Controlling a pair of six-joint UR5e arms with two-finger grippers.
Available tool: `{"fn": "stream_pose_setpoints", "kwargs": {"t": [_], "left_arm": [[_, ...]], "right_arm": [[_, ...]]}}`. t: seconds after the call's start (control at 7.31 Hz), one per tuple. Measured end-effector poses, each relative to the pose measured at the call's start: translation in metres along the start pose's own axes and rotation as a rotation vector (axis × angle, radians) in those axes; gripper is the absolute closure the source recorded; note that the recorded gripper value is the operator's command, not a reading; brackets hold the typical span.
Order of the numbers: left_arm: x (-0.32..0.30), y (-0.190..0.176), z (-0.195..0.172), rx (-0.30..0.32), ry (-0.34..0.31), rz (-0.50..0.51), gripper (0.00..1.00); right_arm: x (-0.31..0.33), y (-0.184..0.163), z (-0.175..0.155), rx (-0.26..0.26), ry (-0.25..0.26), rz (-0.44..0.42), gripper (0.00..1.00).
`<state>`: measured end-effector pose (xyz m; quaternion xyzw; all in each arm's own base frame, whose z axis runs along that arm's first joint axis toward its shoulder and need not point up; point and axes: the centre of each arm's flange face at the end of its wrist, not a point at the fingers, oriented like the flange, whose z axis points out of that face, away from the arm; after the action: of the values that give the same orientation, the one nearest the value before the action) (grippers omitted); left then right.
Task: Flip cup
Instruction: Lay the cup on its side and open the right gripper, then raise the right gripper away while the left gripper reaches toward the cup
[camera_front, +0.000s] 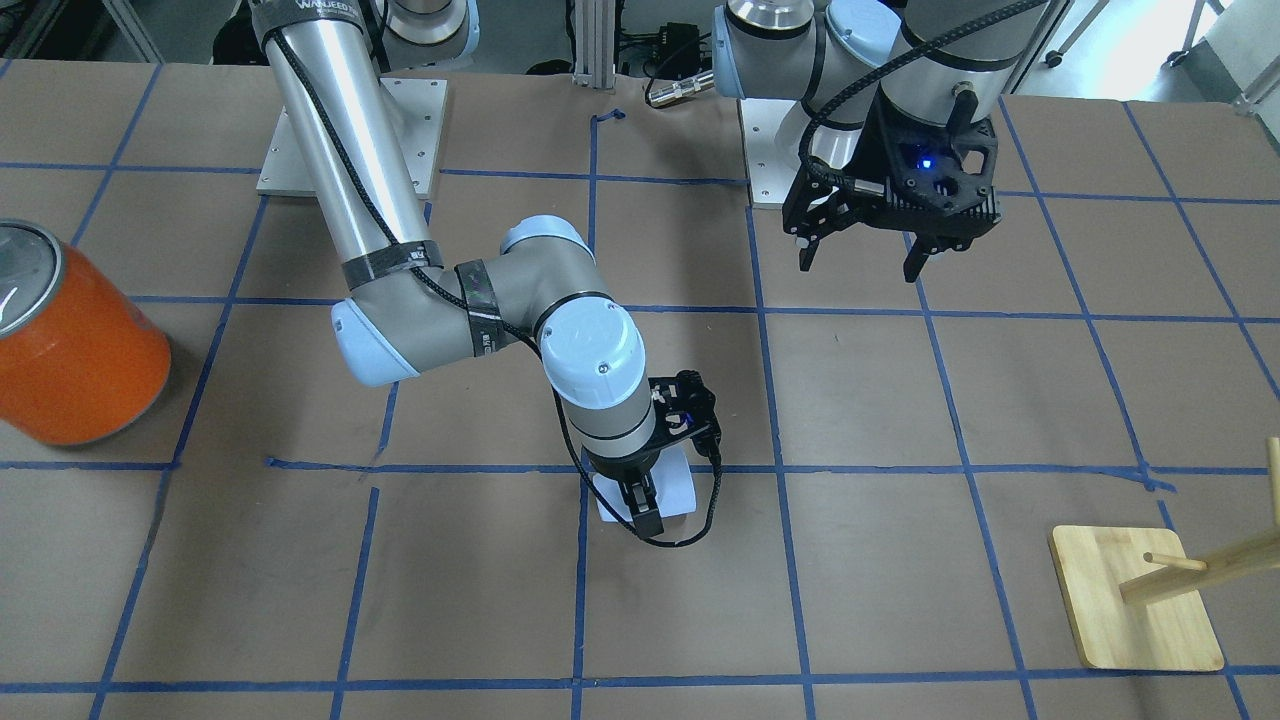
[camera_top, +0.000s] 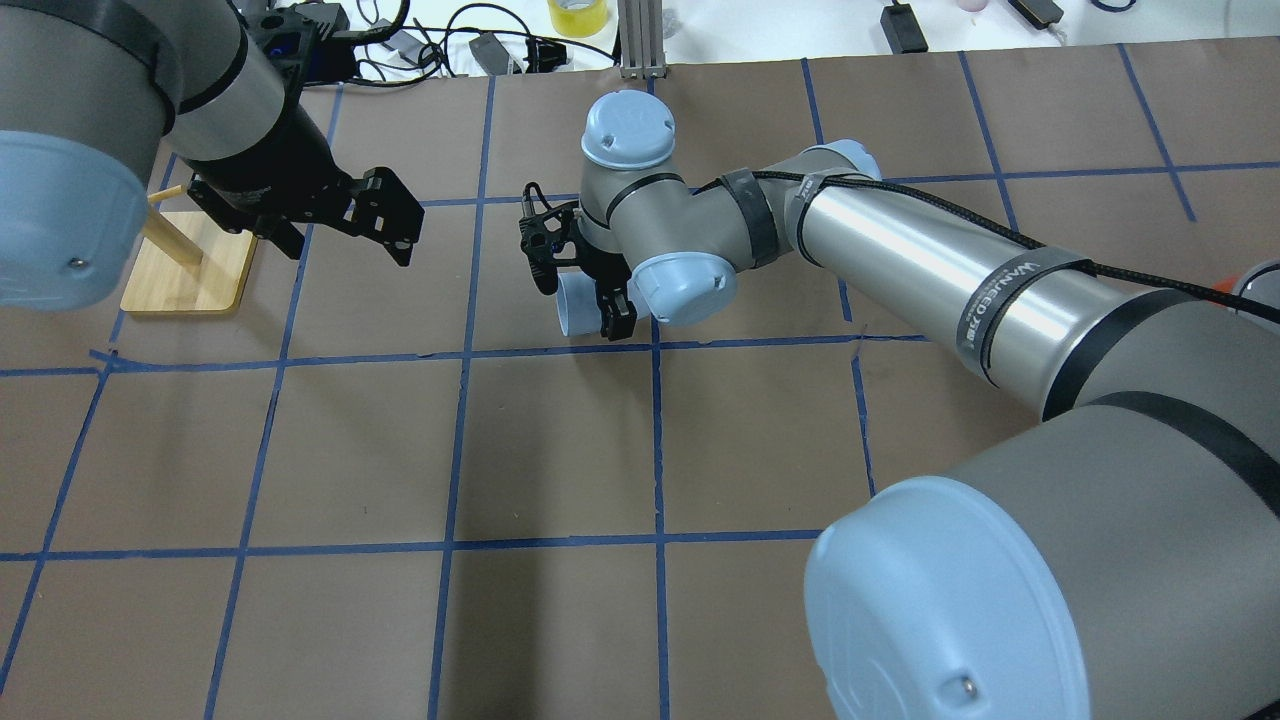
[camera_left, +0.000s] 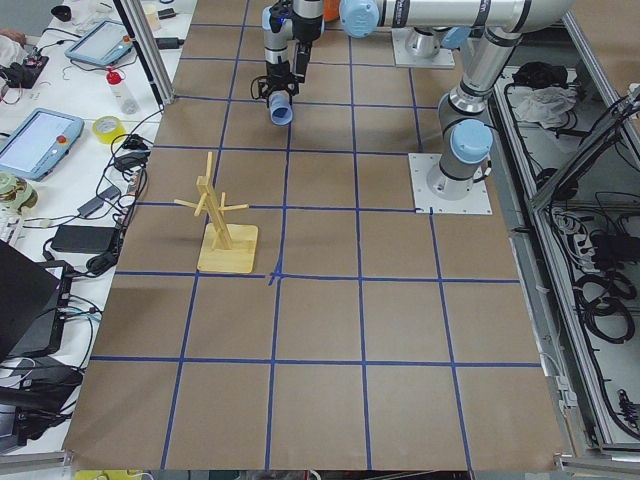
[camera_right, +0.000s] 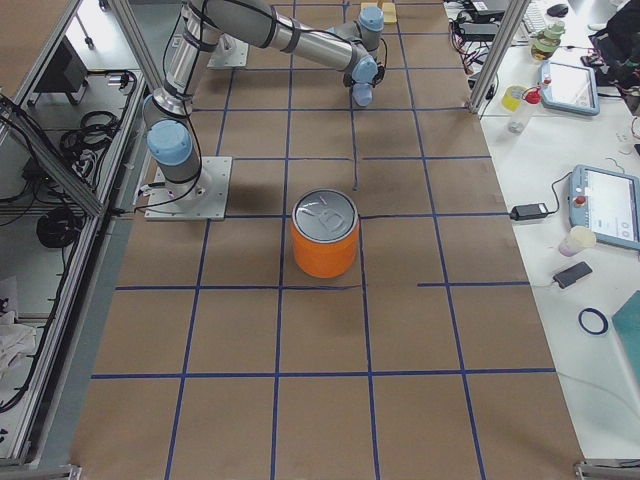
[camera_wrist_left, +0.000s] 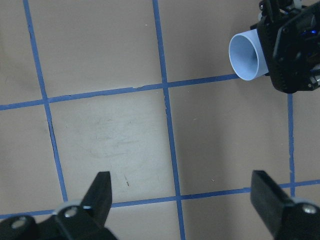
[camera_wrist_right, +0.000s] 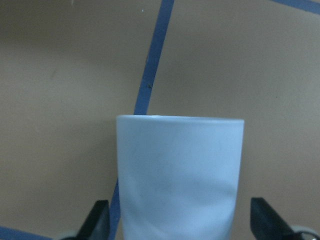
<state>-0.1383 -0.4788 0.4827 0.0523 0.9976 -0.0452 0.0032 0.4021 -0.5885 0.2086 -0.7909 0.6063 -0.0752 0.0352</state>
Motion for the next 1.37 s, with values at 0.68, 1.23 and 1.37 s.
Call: {"fn": "stream_pose_setpoints", "kwargs": {"t": [0.68, 1.23, 1.37], "left_arm": [[0.000, -0.002, -0.002, 0.015, 0.173, -0.041, 0.00], [-0.028, -0.060, 0.099, -0.012, 0.472, -0.145, 0.00], [-0.029, -0.077, 0.131, -0.012, 0.515, -0.161, 0.00]], "right_arm": [[-0.027, 0.085, -0.202, -0.052, 0.066, 0.212, 0.00], [-0.076, 0.210, -0.325, -0.058, 0.159, 0.837, 0.00], [-0.092, 0.214, -0.338, -0.055, 0.153, 1.045, 0.00]]}}
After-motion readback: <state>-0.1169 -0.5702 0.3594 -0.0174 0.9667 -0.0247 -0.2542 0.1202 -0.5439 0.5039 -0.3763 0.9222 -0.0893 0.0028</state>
